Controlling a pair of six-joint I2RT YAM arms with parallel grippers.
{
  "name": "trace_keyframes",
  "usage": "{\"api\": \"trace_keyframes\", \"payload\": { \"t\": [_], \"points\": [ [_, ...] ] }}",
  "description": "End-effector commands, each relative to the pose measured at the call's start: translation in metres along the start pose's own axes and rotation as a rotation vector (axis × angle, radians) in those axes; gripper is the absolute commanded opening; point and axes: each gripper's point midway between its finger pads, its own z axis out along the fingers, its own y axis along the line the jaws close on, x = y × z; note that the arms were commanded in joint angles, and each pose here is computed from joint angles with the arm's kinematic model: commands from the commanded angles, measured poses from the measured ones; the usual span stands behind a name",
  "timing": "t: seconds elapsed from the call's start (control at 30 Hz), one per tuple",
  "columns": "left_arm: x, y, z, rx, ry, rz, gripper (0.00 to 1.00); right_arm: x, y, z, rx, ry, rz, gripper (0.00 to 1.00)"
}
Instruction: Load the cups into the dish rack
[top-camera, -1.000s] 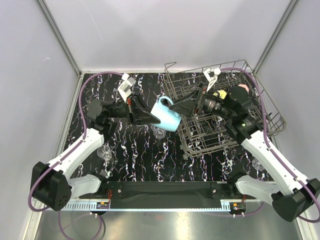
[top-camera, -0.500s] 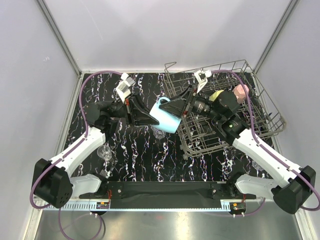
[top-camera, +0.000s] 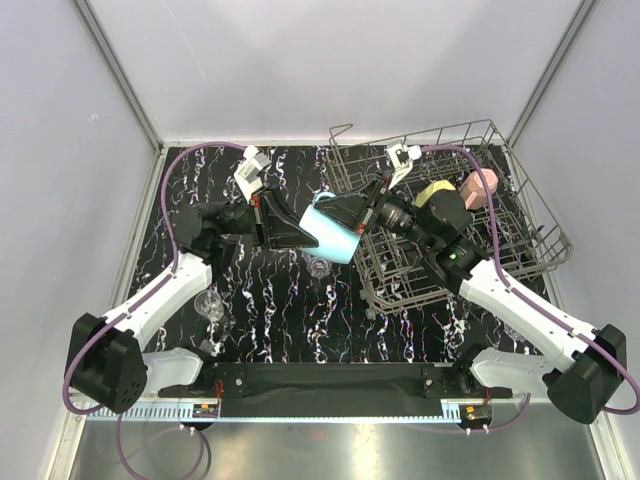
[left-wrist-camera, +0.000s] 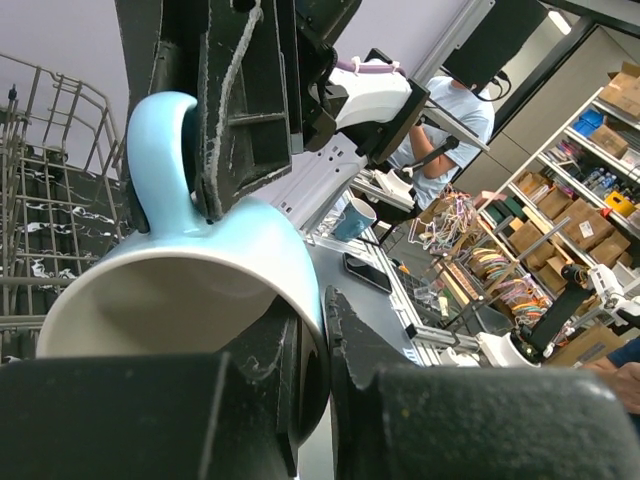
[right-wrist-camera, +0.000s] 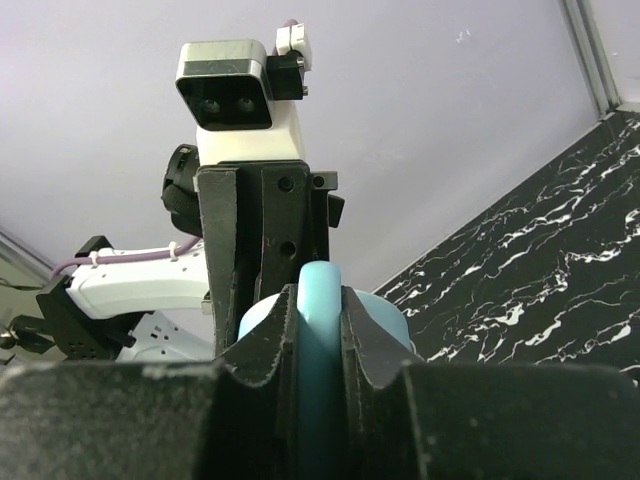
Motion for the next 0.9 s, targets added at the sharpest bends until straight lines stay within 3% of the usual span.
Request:
{"api": "trace_keyframes", "payload": {
  "t": [0.0, 0.07, 0.13, 0.3, 0.4, 0.47, 0.5, 0.57, 0.6, 0.63, 0.77, 0.87],
  "points": [
    [-0.012, -0.014, 0.005, 0.042, -0.030, 0.128, 0.12, 0.004, 0.012, 0.001, -0.020, 0.014, 0.024, 0.00],
    [-0.012, -0.009, 0.005, 0.035, -0.026, 0.116, 0.31, 0.000, 0.011, 0.000, 0.005, 0.014, 0.018, 0.00],
    [-0.011, -0.004, 0.005, 0.029, -0.021, 0.098, 0.34, 0.000, 0.007, -0.001, 0.036, 0.023, 0.008, 0.00],
    [-0.013, 0.001, 0.003, 0.014, -0.022, 0.090, 0.61, -0.006, 0.000, -0.006, 0.104, 0.010, -0.017, 0.00],
    [-0.015, 0.010, 0.000, -0.030, -0.022, 0.075, 0.71, -0.012, -0.005, -0.009, 0.166, 0.019, -0.042, 0.00],
    [-0.019, 0.016, -0.004, -0.073, -0.031, 0.129, 0.73, -0.013, -0.009, -0.013, 0.220, 0.052, -0.066, 0.00],
    [-0.020, 0.027, -0.005, -0.132, -0.036, 0.063, 0.75, -0.020, -0.013, -0.014, 0.259, 0.037, -0.080, 0.00],
    [-0.023, 0.045, -0.010, -0.221, -0.025, 0.137, 0.80, -0.019, -0.023, -0.022, 0.349, 0.090, -0.099, 0.00],
    [-0.014, 0.062, -0.016, -0.321, -0.010, 0.036, 0.82, -0.024, -0.031, -0.026, 0.412, 0.085, -0.113, 0.00],
    [-0.023, 0.065, -0.018, -0.353, 0.004, 0.126, 0.83, -0.036, -0.030, -0.025, 0.447, 0.075, -0.131, 0.00],
    [-0.025, 0.087, -0.037, -0.524, -0.007, 0.129, 0.83, -0.046, -0.060, -0.054, 0.706, 0.153, -0.221, 0.00],
    [-0.035, 0.108, -0.060, -0.701, -0.066, 0.120, 0.84, -0.073, -0.075, -0.081, 0.899, 0.135, -0.291, 0.00]
  ]
}}
